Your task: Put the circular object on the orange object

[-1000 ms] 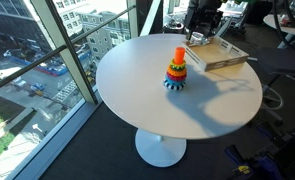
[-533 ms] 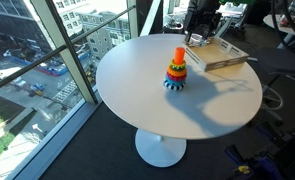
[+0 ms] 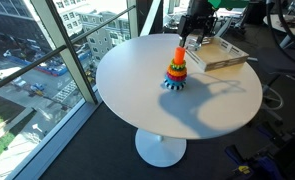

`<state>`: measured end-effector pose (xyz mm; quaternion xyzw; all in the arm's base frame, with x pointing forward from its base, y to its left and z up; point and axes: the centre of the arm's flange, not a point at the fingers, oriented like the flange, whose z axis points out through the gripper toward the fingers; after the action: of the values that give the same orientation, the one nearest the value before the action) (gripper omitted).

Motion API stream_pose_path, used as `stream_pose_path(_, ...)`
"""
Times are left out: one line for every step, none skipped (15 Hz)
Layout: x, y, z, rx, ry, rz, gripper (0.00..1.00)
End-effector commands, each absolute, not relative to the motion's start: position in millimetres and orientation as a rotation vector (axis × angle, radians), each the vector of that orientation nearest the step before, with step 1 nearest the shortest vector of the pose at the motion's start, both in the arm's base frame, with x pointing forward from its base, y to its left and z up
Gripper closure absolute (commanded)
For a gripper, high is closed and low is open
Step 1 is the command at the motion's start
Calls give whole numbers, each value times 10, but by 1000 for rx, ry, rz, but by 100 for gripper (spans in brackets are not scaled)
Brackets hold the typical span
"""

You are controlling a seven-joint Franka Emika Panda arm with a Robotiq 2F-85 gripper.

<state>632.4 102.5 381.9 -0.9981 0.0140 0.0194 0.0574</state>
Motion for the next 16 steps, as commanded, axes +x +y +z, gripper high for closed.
stream_pose_path(6436, 1092, 3841, -3058, 50, 5, 30)
stream_pose_path(6451, 1106, 3835, -3063, 52, -14, 30)
stream_pose_path(6461, 1116, 3832, -3066, 48, -28, 30)
stream_pose_path(6474, 1126, 3832, -3068, 46, -41, 30)
stream_pose_path(6484, 1137, 3835, -3068, 41, -49, 30)
stream_pose_path(6493, 1150, 3840, -3067, 35, -58, 30)
stream_pose_path(6500, 1164, 3844, -3063, 31, -62, 30)
stream_pose_path(6505, 1180, 3848, -3059, 22, -57, 30)
stream_pose_path(6506, 1195, 3851, -3056, 15, -53, 30)
stream_pose_path(6508, 1211, 3852, -3054, 11, -49, 30)
stream_pose_path(6512, 1227, 3853, -3052, 6, -44, 30)
stream_pose_path(6515, 1239, 3851, -3051, 4, -44, 30)
stream_pose_path(6520, 1251, 3843, -3050, -1, -39, 30)
stream_pose_path(6525, 1263, 3835, -3050, -2, -36, 30)
stream_pose_path(6532, 1271, 3824, -3050, -2, -31, 30)
stream_pose_path(6541, 1278, 3811, -3050, -1, -26, 30)
